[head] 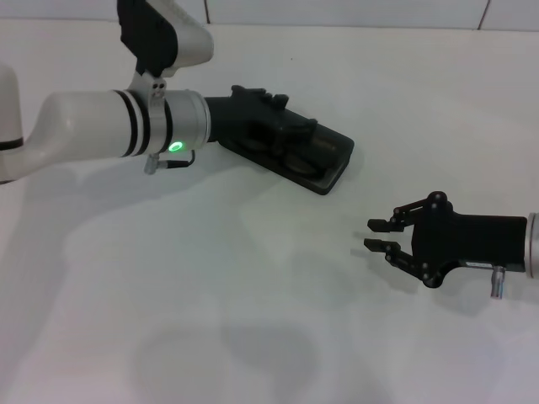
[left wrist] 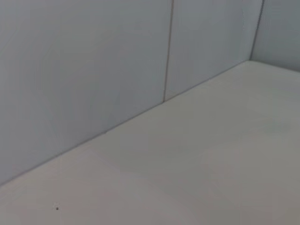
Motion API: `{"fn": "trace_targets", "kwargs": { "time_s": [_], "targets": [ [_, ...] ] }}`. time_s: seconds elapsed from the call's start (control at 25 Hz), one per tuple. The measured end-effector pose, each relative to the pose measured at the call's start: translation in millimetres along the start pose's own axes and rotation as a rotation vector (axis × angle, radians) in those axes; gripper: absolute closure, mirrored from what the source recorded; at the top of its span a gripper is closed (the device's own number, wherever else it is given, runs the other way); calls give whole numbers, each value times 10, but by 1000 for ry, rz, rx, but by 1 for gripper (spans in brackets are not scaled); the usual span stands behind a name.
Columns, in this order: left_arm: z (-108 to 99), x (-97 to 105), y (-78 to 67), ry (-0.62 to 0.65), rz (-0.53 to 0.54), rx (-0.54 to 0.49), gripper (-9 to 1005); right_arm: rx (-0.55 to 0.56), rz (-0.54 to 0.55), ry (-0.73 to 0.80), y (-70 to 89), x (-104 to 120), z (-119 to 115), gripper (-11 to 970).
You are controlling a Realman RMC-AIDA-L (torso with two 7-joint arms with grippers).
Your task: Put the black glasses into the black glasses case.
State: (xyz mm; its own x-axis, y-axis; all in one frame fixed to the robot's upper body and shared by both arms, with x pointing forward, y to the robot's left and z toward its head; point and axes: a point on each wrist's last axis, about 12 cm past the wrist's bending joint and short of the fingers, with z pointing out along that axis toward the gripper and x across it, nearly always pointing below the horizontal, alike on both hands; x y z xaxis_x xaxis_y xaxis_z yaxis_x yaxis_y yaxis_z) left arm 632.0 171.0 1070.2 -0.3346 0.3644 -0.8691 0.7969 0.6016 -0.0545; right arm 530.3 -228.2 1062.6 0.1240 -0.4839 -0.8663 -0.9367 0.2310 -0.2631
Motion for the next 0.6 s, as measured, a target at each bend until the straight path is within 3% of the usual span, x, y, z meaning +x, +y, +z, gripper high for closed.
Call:
{"fn": "trace_targets", "kwargs": {
  "time_s": [0.44,0.6],
  "targets": [
    [-19,40,-13,-2,-9,9,357,-5,5,-3,11,-1,-1,679],
    [-89,10,-52,-67,-17,74,357,-3,10,-16,0,-15,-16,674]
  ]
}}
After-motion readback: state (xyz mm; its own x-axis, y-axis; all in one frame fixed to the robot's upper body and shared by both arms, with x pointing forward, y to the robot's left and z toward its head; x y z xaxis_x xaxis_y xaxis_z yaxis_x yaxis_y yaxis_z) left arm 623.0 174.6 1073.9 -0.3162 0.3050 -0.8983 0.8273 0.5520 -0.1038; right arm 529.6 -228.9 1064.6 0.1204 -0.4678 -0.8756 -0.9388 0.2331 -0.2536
